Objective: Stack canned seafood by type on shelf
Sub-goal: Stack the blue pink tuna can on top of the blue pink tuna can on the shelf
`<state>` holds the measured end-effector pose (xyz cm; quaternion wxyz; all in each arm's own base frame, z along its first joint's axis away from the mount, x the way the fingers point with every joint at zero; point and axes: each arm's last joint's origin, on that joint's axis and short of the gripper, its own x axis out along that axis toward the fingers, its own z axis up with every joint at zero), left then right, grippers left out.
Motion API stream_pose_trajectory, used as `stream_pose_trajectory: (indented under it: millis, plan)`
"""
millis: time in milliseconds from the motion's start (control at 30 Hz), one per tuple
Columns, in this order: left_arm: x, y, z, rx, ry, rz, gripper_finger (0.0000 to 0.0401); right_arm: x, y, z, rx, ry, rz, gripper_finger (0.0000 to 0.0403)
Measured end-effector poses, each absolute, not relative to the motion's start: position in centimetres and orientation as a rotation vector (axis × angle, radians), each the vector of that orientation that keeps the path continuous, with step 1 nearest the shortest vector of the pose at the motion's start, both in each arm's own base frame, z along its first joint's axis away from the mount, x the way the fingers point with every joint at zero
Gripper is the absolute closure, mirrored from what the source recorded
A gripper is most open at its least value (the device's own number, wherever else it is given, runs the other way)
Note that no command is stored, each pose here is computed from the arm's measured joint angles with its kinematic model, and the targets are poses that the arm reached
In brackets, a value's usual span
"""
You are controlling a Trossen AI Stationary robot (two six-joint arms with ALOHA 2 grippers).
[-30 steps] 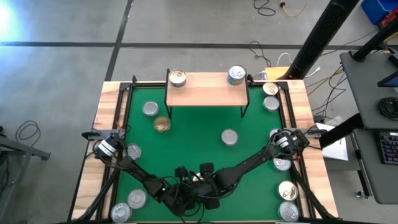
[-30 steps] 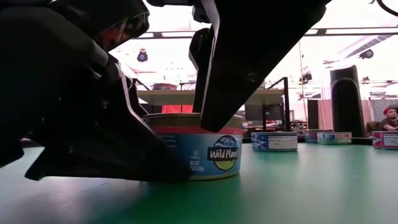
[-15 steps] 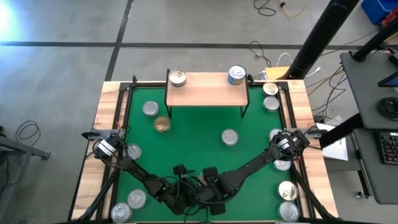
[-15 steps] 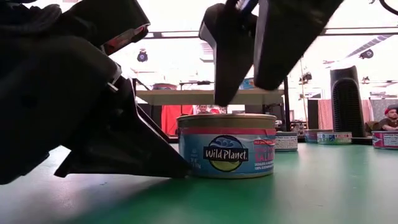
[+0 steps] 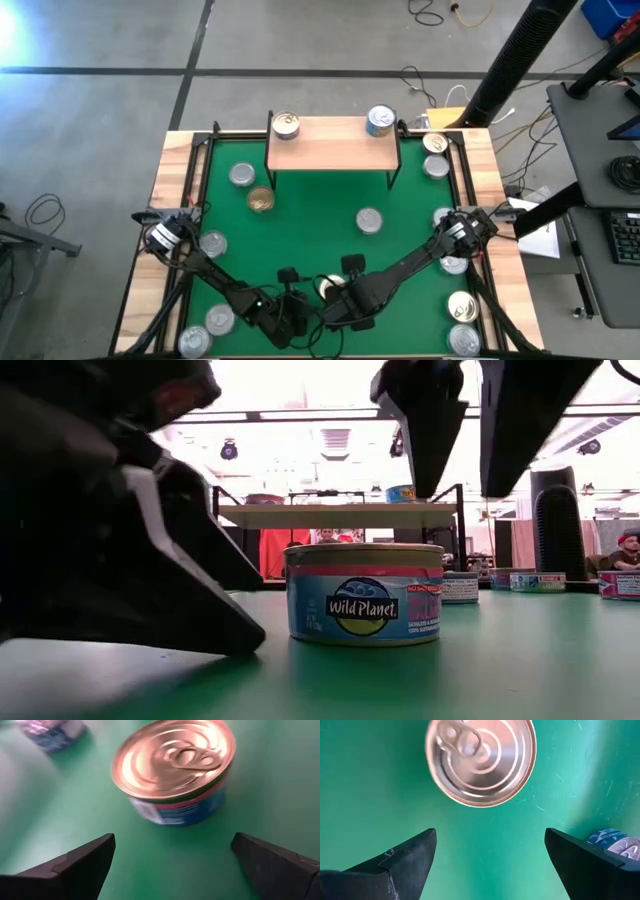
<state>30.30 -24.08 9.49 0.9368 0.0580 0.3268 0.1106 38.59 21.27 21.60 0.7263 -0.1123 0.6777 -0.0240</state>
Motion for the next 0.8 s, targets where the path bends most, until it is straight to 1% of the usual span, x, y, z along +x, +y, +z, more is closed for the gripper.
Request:
stream_pose_trajectory:
  millis: [100, 267, 333, 467, 567, 800]
  plan:
    - [30.6, -23.7, 9.2, 0.082, 0.648, 0.195, 0.0003, 38.2, 21.0, 20.3, -0.279, 1.532, -0.076, 0.0039]
    - [30.7, -23.2, 8.9, 0.108, 0.594, 0.196, 0.0002, 37.7, 20.0, 17.9, -0.396, 1.546, -0.175, 0.0039]
    - [30.7, -23.1, 9.0, 0.123, 0.579, 0.203, 0.0002, 37.7, 19.6, 17.0, -0.403, 1.539, -0.189, 0.0039]
    - [31.0, -23.1, 9.1, 0.127, 0.577, 0.182, 0.0002, 38.6, 19.3, 15.8, -0.386, 1.473, -0.15, 0.0039]
    - [31.1, -23.1, 9.1, 0.108, 0.579, 0.169, 0.0002, 39.4, 19.4, 15.7, -0.389, 1.401, -0.111, 0.0039]
    - [31.8, -22.2, 9.1, 0.096, 0.57, 0.214, 0.0002, 41.0, 20.3, 16.2, -0.326, 1.264, -0.002, 0.0039]
